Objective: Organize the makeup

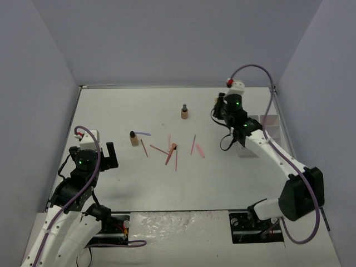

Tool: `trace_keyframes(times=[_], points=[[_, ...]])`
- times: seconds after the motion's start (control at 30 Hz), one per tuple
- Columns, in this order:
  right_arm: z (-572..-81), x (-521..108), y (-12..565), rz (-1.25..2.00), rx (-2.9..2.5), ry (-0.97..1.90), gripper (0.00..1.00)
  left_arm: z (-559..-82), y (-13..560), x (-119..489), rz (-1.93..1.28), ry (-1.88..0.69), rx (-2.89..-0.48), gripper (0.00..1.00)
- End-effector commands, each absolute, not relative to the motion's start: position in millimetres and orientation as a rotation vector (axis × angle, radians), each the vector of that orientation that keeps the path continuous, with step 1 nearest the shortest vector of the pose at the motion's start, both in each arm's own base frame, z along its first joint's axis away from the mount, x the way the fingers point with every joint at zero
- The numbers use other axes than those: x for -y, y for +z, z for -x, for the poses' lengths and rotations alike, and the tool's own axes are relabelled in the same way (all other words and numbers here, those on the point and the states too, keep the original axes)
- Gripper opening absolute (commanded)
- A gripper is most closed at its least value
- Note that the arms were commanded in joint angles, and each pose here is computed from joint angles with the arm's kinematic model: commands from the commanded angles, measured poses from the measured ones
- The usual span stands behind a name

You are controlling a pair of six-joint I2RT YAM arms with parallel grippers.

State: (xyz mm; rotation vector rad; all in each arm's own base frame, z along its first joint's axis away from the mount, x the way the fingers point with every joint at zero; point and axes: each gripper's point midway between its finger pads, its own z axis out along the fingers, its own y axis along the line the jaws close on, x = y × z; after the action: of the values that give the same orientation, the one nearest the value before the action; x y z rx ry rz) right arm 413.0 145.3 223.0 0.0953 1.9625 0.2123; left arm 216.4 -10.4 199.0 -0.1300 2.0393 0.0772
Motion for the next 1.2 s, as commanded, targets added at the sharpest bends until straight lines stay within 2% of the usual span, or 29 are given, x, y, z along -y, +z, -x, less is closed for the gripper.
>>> trace_keyframes(times=[0.0, 0.17, 0.27, 0.7, 0.83, 1.0, 1.17], points=[[-395, -51, 203, -0.679, -1.859, 0.169, 0.0, -228, 219, 12, 0.156, 0.054, -1.972, 0.97], [-380, 16, 201, -0.959, -1.735, 0.11, 0.0, -230, 216, 15, 0.146, 0.049, -1.987, 0.97], [-383, 31, 195, -1.038, -1.723, 0.092, 0.0, -230, 215, 16, 0.143, 0.046, -1.992, 0.97], [-421, 35, 178, -1.218, -1.696, 0.151, 0.02, -227, 219, 11, 0.166, 0.061, -1.975, 0.97], [-427, 31, 177, -1.238, -1.693, 0.18, 0.08, -227, 219, 10, 0.168, 0.062, -1.973, 0.97], [-430, 28, 176, -1.242, -1.701, 0.2, 0.25, -227, 219, 11, 0.166, 0.062, -1.973, 0.97], [-430, 23, 172, -1.225, -1.729, 0.219, 0.37, -227, 219, 10, 0.168, 0.064, -1.974, 0.97]])
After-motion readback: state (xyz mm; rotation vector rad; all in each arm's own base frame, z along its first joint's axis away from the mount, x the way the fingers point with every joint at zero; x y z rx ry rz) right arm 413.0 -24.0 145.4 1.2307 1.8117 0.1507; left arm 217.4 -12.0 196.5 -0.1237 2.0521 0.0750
